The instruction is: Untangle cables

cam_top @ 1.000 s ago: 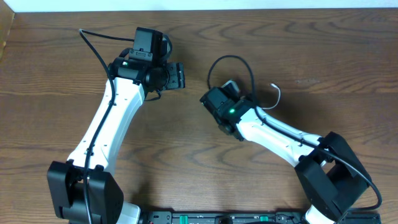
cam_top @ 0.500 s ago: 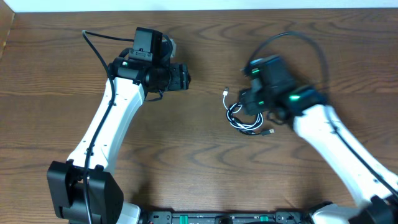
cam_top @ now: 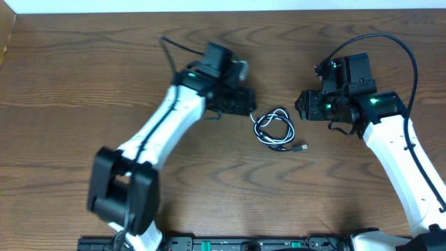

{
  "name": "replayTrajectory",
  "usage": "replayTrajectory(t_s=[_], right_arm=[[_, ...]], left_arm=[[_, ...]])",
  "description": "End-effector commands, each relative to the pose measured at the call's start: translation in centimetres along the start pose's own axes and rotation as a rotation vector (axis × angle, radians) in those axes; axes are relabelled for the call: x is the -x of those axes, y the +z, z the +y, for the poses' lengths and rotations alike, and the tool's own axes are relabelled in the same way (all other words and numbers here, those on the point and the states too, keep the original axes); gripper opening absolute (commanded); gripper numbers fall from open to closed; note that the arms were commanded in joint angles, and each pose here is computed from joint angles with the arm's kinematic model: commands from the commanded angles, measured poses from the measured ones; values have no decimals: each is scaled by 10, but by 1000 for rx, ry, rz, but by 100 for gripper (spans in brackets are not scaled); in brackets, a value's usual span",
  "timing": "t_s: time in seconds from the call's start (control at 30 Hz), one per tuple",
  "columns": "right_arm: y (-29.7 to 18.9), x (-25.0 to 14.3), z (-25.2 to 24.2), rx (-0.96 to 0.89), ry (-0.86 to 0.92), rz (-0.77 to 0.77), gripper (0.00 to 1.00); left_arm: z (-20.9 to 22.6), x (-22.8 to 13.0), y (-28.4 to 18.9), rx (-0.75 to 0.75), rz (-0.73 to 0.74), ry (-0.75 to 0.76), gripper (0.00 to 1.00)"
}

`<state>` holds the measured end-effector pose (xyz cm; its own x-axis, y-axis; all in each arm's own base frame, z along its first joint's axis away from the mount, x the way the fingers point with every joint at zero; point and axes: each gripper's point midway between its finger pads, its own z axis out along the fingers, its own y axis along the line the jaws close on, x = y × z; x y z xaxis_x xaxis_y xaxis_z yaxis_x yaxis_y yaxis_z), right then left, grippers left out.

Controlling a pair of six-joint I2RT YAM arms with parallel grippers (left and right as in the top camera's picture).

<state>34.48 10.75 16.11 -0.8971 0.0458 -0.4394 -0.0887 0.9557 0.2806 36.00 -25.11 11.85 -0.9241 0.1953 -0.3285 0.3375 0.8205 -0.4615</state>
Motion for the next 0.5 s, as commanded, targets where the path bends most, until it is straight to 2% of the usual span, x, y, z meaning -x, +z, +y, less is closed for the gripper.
replayTrajectory(t_s=[0.0,0.3,0.47], right_arm=[[-1,0,1,15,18,4,62],[-1,-7,-9,-35,24,29,62],[-3,-9,-18,-51,46,41,62]], left_arm=[[-9,-6,35,-28,29,79,66],[-25,-5,92,-62,8,344,66],[-3,-4,107,96,3,374,66]])
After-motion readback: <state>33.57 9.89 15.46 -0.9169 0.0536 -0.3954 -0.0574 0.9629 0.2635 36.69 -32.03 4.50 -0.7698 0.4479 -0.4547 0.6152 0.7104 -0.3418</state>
